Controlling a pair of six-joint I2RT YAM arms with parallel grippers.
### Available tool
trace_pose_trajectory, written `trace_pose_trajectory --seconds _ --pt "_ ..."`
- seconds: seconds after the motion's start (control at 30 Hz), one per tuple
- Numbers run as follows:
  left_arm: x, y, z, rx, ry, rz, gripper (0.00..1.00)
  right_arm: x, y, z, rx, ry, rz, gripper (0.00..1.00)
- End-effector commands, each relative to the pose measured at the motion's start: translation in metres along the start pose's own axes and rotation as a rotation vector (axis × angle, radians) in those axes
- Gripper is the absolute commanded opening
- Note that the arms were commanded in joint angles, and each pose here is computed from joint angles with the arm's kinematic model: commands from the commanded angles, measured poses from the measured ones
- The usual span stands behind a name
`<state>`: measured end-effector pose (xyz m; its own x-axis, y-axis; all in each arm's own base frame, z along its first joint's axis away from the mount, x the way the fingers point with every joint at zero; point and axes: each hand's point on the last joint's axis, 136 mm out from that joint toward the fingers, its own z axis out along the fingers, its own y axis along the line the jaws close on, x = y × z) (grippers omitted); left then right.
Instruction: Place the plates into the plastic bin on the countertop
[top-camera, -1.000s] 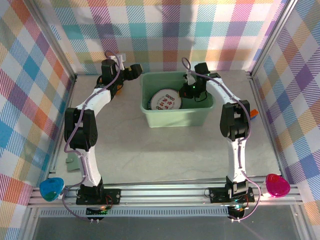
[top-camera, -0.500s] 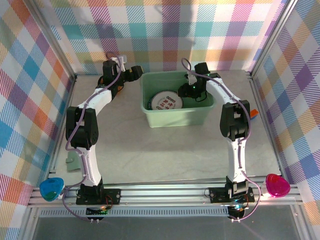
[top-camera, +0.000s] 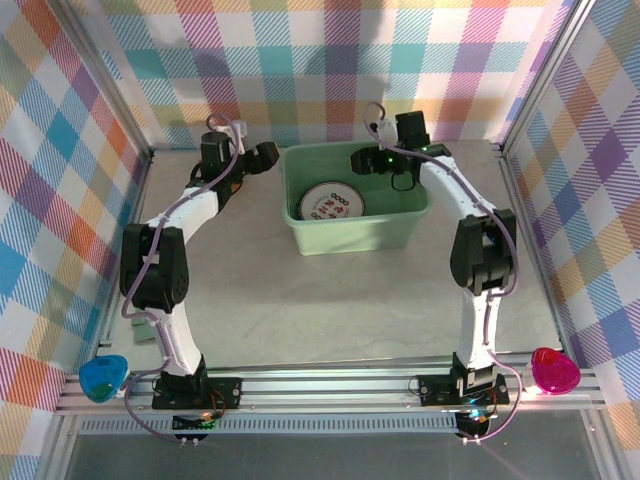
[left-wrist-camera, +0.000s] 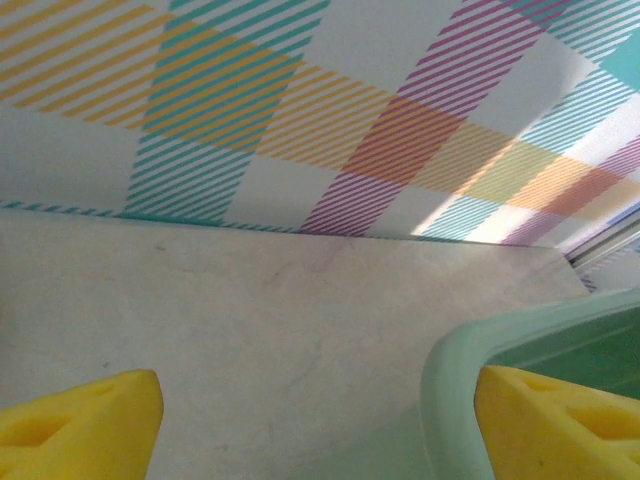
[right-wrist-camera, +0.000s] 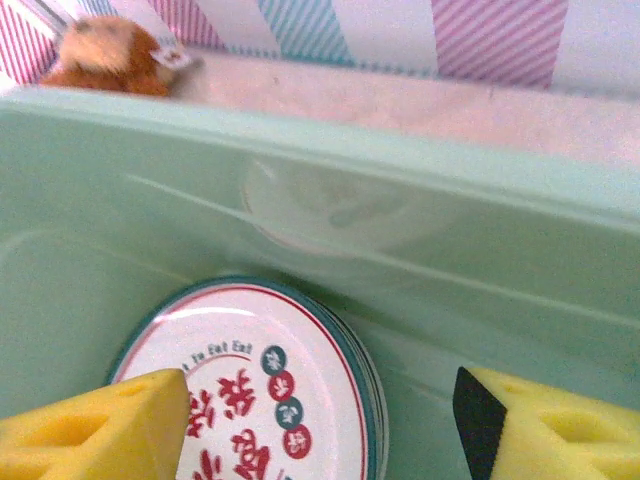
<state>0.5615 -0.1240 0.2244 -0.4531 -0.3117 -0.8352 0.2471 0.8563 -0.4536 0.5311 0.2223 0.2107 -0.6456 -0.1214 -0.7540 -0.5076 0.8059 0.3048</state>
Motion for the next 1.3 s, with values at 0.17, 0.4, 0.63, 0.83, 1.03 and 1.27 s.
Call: trace_pose_trajectory --seconds 0.17,0.4,0.63,0.83,1.03,1.27 --pt "-0.013 0.015 -0.073 -0.197 -0.118 0.131 0.82 -0.056 0.011 -0.109 0.232 -0.341 -0.156 0.88" --pt "0.026 0.045 -0.128 -0.373 -0.142 0.173 0.84 0.021 -0.041 -0.192 0.521 -0.404 0.004 0.99" --pt "0.093 0.090 -0.169 -0.546 -0.133 0.223 0.89 0.177 -0.117 -0.204 0.835 -0.330 0.125 0.99" --pt "0.117 0.102 -0.173 -0.576 -0.102 0.282 0.93 0.210 -0.136 -0.173 0.800 -0.319 0.092 0.99" --pt "0.137 0.111 -0.162 -0.539 -0.122 0.294 0.93 0.188 -0.128 -0.148 0.665 -0.386 0.044 0.99" --pt "0.155 0.118 -0.154 -0.518 -0.132 0.303 0.93 0.194 -0.128 -0.131 0.612 -0.369 0.014 0.99"
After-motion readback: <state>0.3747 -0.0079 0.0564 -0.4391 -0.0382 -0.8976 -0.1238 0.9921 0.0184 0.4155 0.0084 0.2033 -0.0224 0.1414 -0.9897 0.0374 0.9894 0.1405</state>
